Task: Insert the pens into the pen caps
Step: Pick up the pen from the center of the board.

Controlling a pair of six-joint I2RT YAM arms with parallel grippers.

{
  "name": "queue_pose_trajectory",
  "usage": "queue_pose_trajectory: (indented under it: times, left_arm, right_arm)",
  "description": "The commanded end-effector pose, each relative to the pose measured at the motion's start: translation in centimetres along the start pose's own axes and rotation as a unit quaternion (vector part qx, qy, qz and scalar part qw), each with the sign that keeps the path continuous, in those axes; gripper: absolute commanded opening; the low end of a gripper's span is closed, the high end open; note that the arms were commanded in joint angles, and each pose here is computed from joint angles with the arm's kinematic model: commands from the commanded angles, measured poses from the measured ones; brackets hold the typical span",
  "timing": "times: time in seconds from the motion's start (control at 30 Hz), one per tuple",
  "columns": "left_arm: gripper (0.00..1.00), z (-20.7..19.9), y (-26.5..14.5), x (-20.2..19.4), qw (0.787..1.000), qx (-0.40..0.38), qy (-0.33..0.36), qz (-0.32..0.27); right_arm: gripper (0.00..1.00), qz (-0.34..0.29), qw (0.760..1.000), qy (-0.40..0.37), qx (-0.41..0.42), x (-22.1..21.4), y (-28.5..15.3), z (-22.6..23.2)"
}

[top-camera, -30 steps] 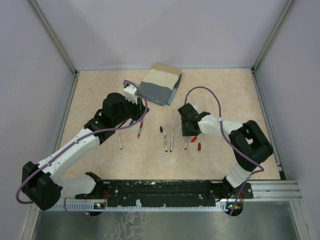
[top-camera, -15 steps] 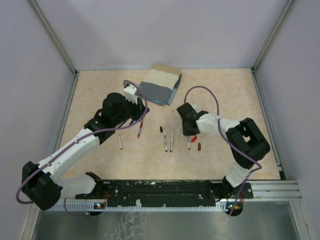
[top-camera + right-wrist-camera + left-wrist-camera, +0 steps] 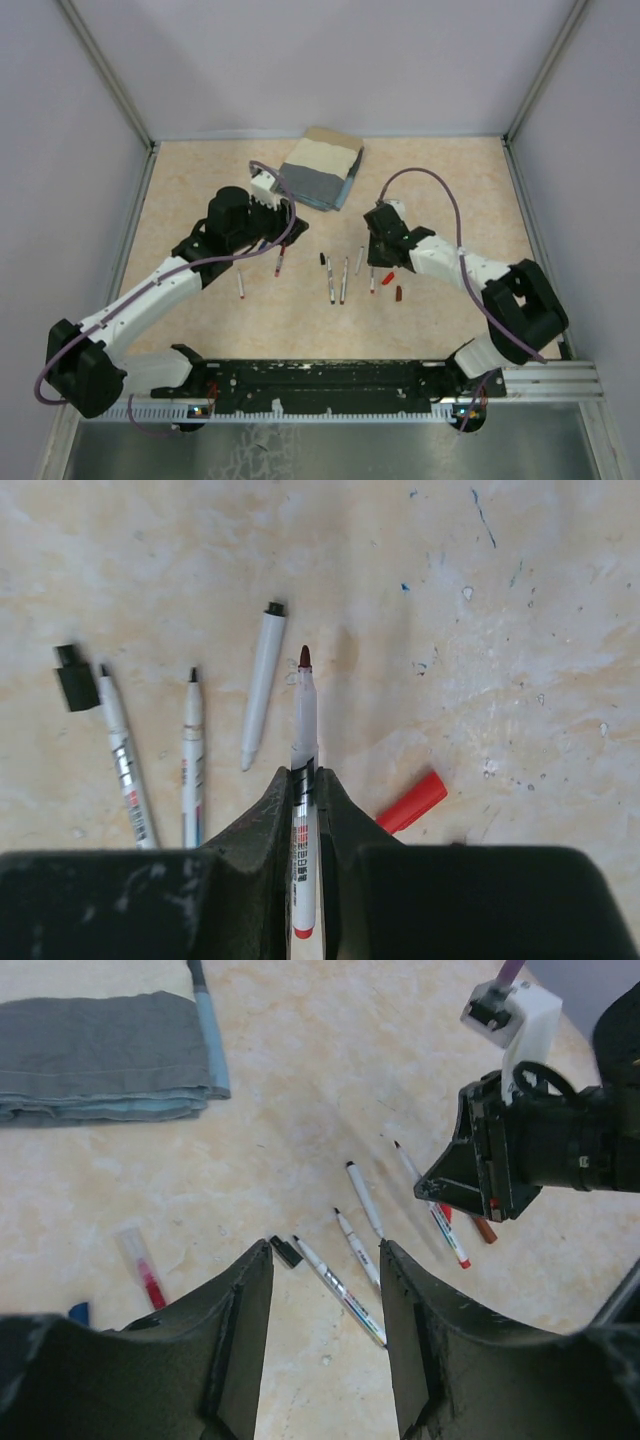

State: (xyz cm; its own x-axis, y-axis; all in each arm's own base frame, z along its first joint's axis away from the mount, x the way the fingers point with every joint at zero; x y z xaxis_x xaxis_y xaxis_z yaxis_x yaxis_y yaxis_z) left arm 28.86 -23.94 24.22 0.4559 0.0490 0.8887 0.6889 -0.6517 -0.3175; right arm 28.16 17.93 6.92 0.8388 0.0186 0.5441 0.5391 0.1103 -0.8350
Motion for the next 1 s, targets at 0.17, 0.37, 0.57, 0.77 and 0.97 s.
queue_pose_trajectory:
  times: [0.17,0.37,0.57,0.77,0.97]
  left_arm:
    - [0.6,-3.5,1.5,-2.7,0.992,-0.091,-0.09,0.02]
    - [0.66,-6.5,2.7,-3.9,0.985,-0.13,-0.104,0.038]
    - [0.67,-8.0,3.8,-4.8,0.98,-0.154,-0.116,0.053]
    - [0.68,-9.0,4.5,-5.1,0.976,-0.174,-0.119,0.061]
    - [0.64,-9.7,4.9,-5.1,0.973,-0.185,-0.123,0.063]
  right_arm:
    - [0.01,-0.162,0.962,0.134,0.173,5.0,-6.7,3.3]
    - [0.01,-0.215,0.918,0.174,0.283,6.4,-10.6,5.3]
    - [0.01,-0.247,0.882,0.212,0.341,7.1,-13.0,5.9]
    - [0.0,-0.256,0.859,0.216,0.388,7.6,-14.5,6.8]
    - [0.0,-0.255,0.847,0.207,0.418,7.6,-15.2,7.5]
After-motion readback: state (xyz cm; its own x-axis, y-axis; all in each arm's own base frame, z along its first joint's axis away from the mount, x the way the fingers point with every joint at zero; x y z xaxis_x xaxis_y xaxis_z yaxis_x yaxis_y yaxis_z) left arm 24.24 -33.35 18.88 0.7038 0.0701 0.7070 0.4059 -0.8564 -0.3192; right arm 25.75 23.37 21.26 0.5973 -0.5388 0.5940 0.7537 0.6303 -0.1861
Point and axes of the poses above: each gripper's point midway between its finger pads, its own y axis out along the fingers, its own z axis along the line the jaws close on, x = y × z, the point moved 2 cm from there along -y, back along the fingers, and after that the axes turned 5 degrees about -y, right-handed, at the moved point
